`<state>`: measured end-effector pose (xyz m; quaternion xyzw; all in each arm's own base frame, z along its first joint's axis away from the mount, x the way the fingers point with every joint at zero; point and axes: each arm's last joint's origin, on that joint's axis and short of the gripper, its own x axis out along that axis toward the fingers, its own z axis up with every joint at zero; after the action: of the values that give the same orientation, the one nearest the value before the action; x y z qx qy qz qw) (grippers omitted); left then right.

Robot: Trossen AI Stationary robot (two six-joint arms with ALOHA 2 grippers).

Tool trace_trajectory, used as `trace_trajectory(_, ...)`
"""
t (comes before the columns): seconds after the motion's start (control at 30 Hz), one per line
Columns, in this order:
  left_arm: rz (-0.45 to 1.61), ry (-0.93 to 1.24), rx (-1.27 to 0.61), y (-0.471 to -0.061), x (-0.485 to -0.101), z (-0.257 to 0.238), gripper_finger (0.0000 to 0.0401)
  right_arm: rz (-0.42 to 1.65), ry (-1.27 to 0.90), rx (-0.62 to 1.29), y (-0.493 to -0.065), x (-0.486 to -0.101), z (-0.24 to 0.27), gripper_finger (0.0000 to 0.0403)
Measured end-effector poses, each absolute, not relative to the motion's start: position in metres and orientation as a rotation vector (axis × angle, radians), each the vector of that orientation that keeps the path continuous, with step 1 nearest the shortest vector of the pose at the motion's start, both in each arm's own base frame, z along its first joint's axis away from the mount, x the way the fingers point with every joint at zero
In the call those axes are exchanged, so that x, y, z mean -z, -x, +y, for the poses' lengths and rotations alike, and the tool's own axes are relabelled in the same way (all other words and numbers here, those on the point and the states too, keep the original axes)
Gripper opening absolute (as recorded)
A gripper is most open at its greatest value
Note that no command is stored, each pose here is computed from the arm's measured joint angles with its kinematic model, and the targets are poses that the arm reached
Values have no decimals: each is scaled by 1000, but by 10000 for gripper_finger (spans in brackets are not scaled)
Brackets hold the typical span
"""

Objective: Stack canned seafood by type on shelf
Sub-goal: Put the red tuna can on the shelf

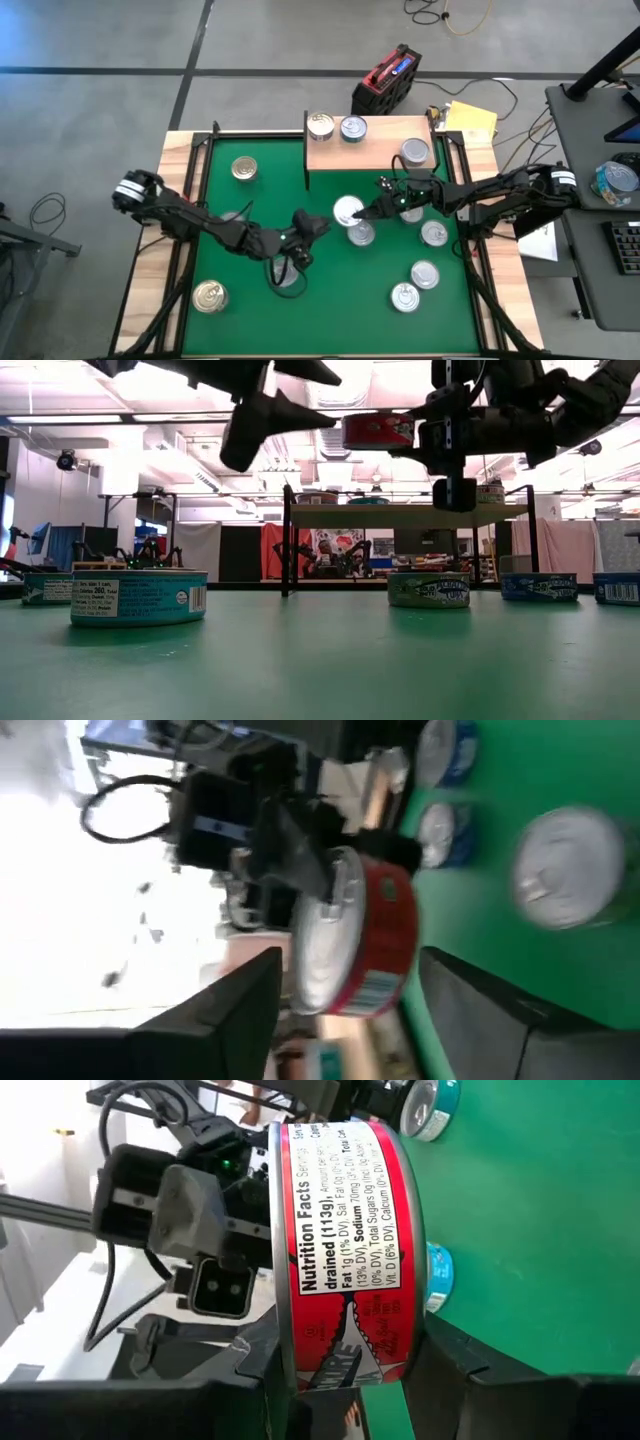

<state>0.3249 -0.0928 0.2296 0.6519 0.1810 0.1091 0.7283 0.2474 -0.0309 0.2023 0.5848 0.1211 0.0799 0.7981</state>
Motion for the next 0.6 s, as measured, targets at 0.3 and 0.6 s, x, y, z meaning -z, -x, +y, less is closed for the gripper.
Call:
trace_trajectory(0.3, 452, -1602, -316, -339, -213, -88, 227, 246, -1243, -181, -249, -206, -31, 132)
trace_trajectory(0.6, 444, -1681, -336, -347, -204, -83, 227, 243, -1242, -182, -250, -207, -31, 132)
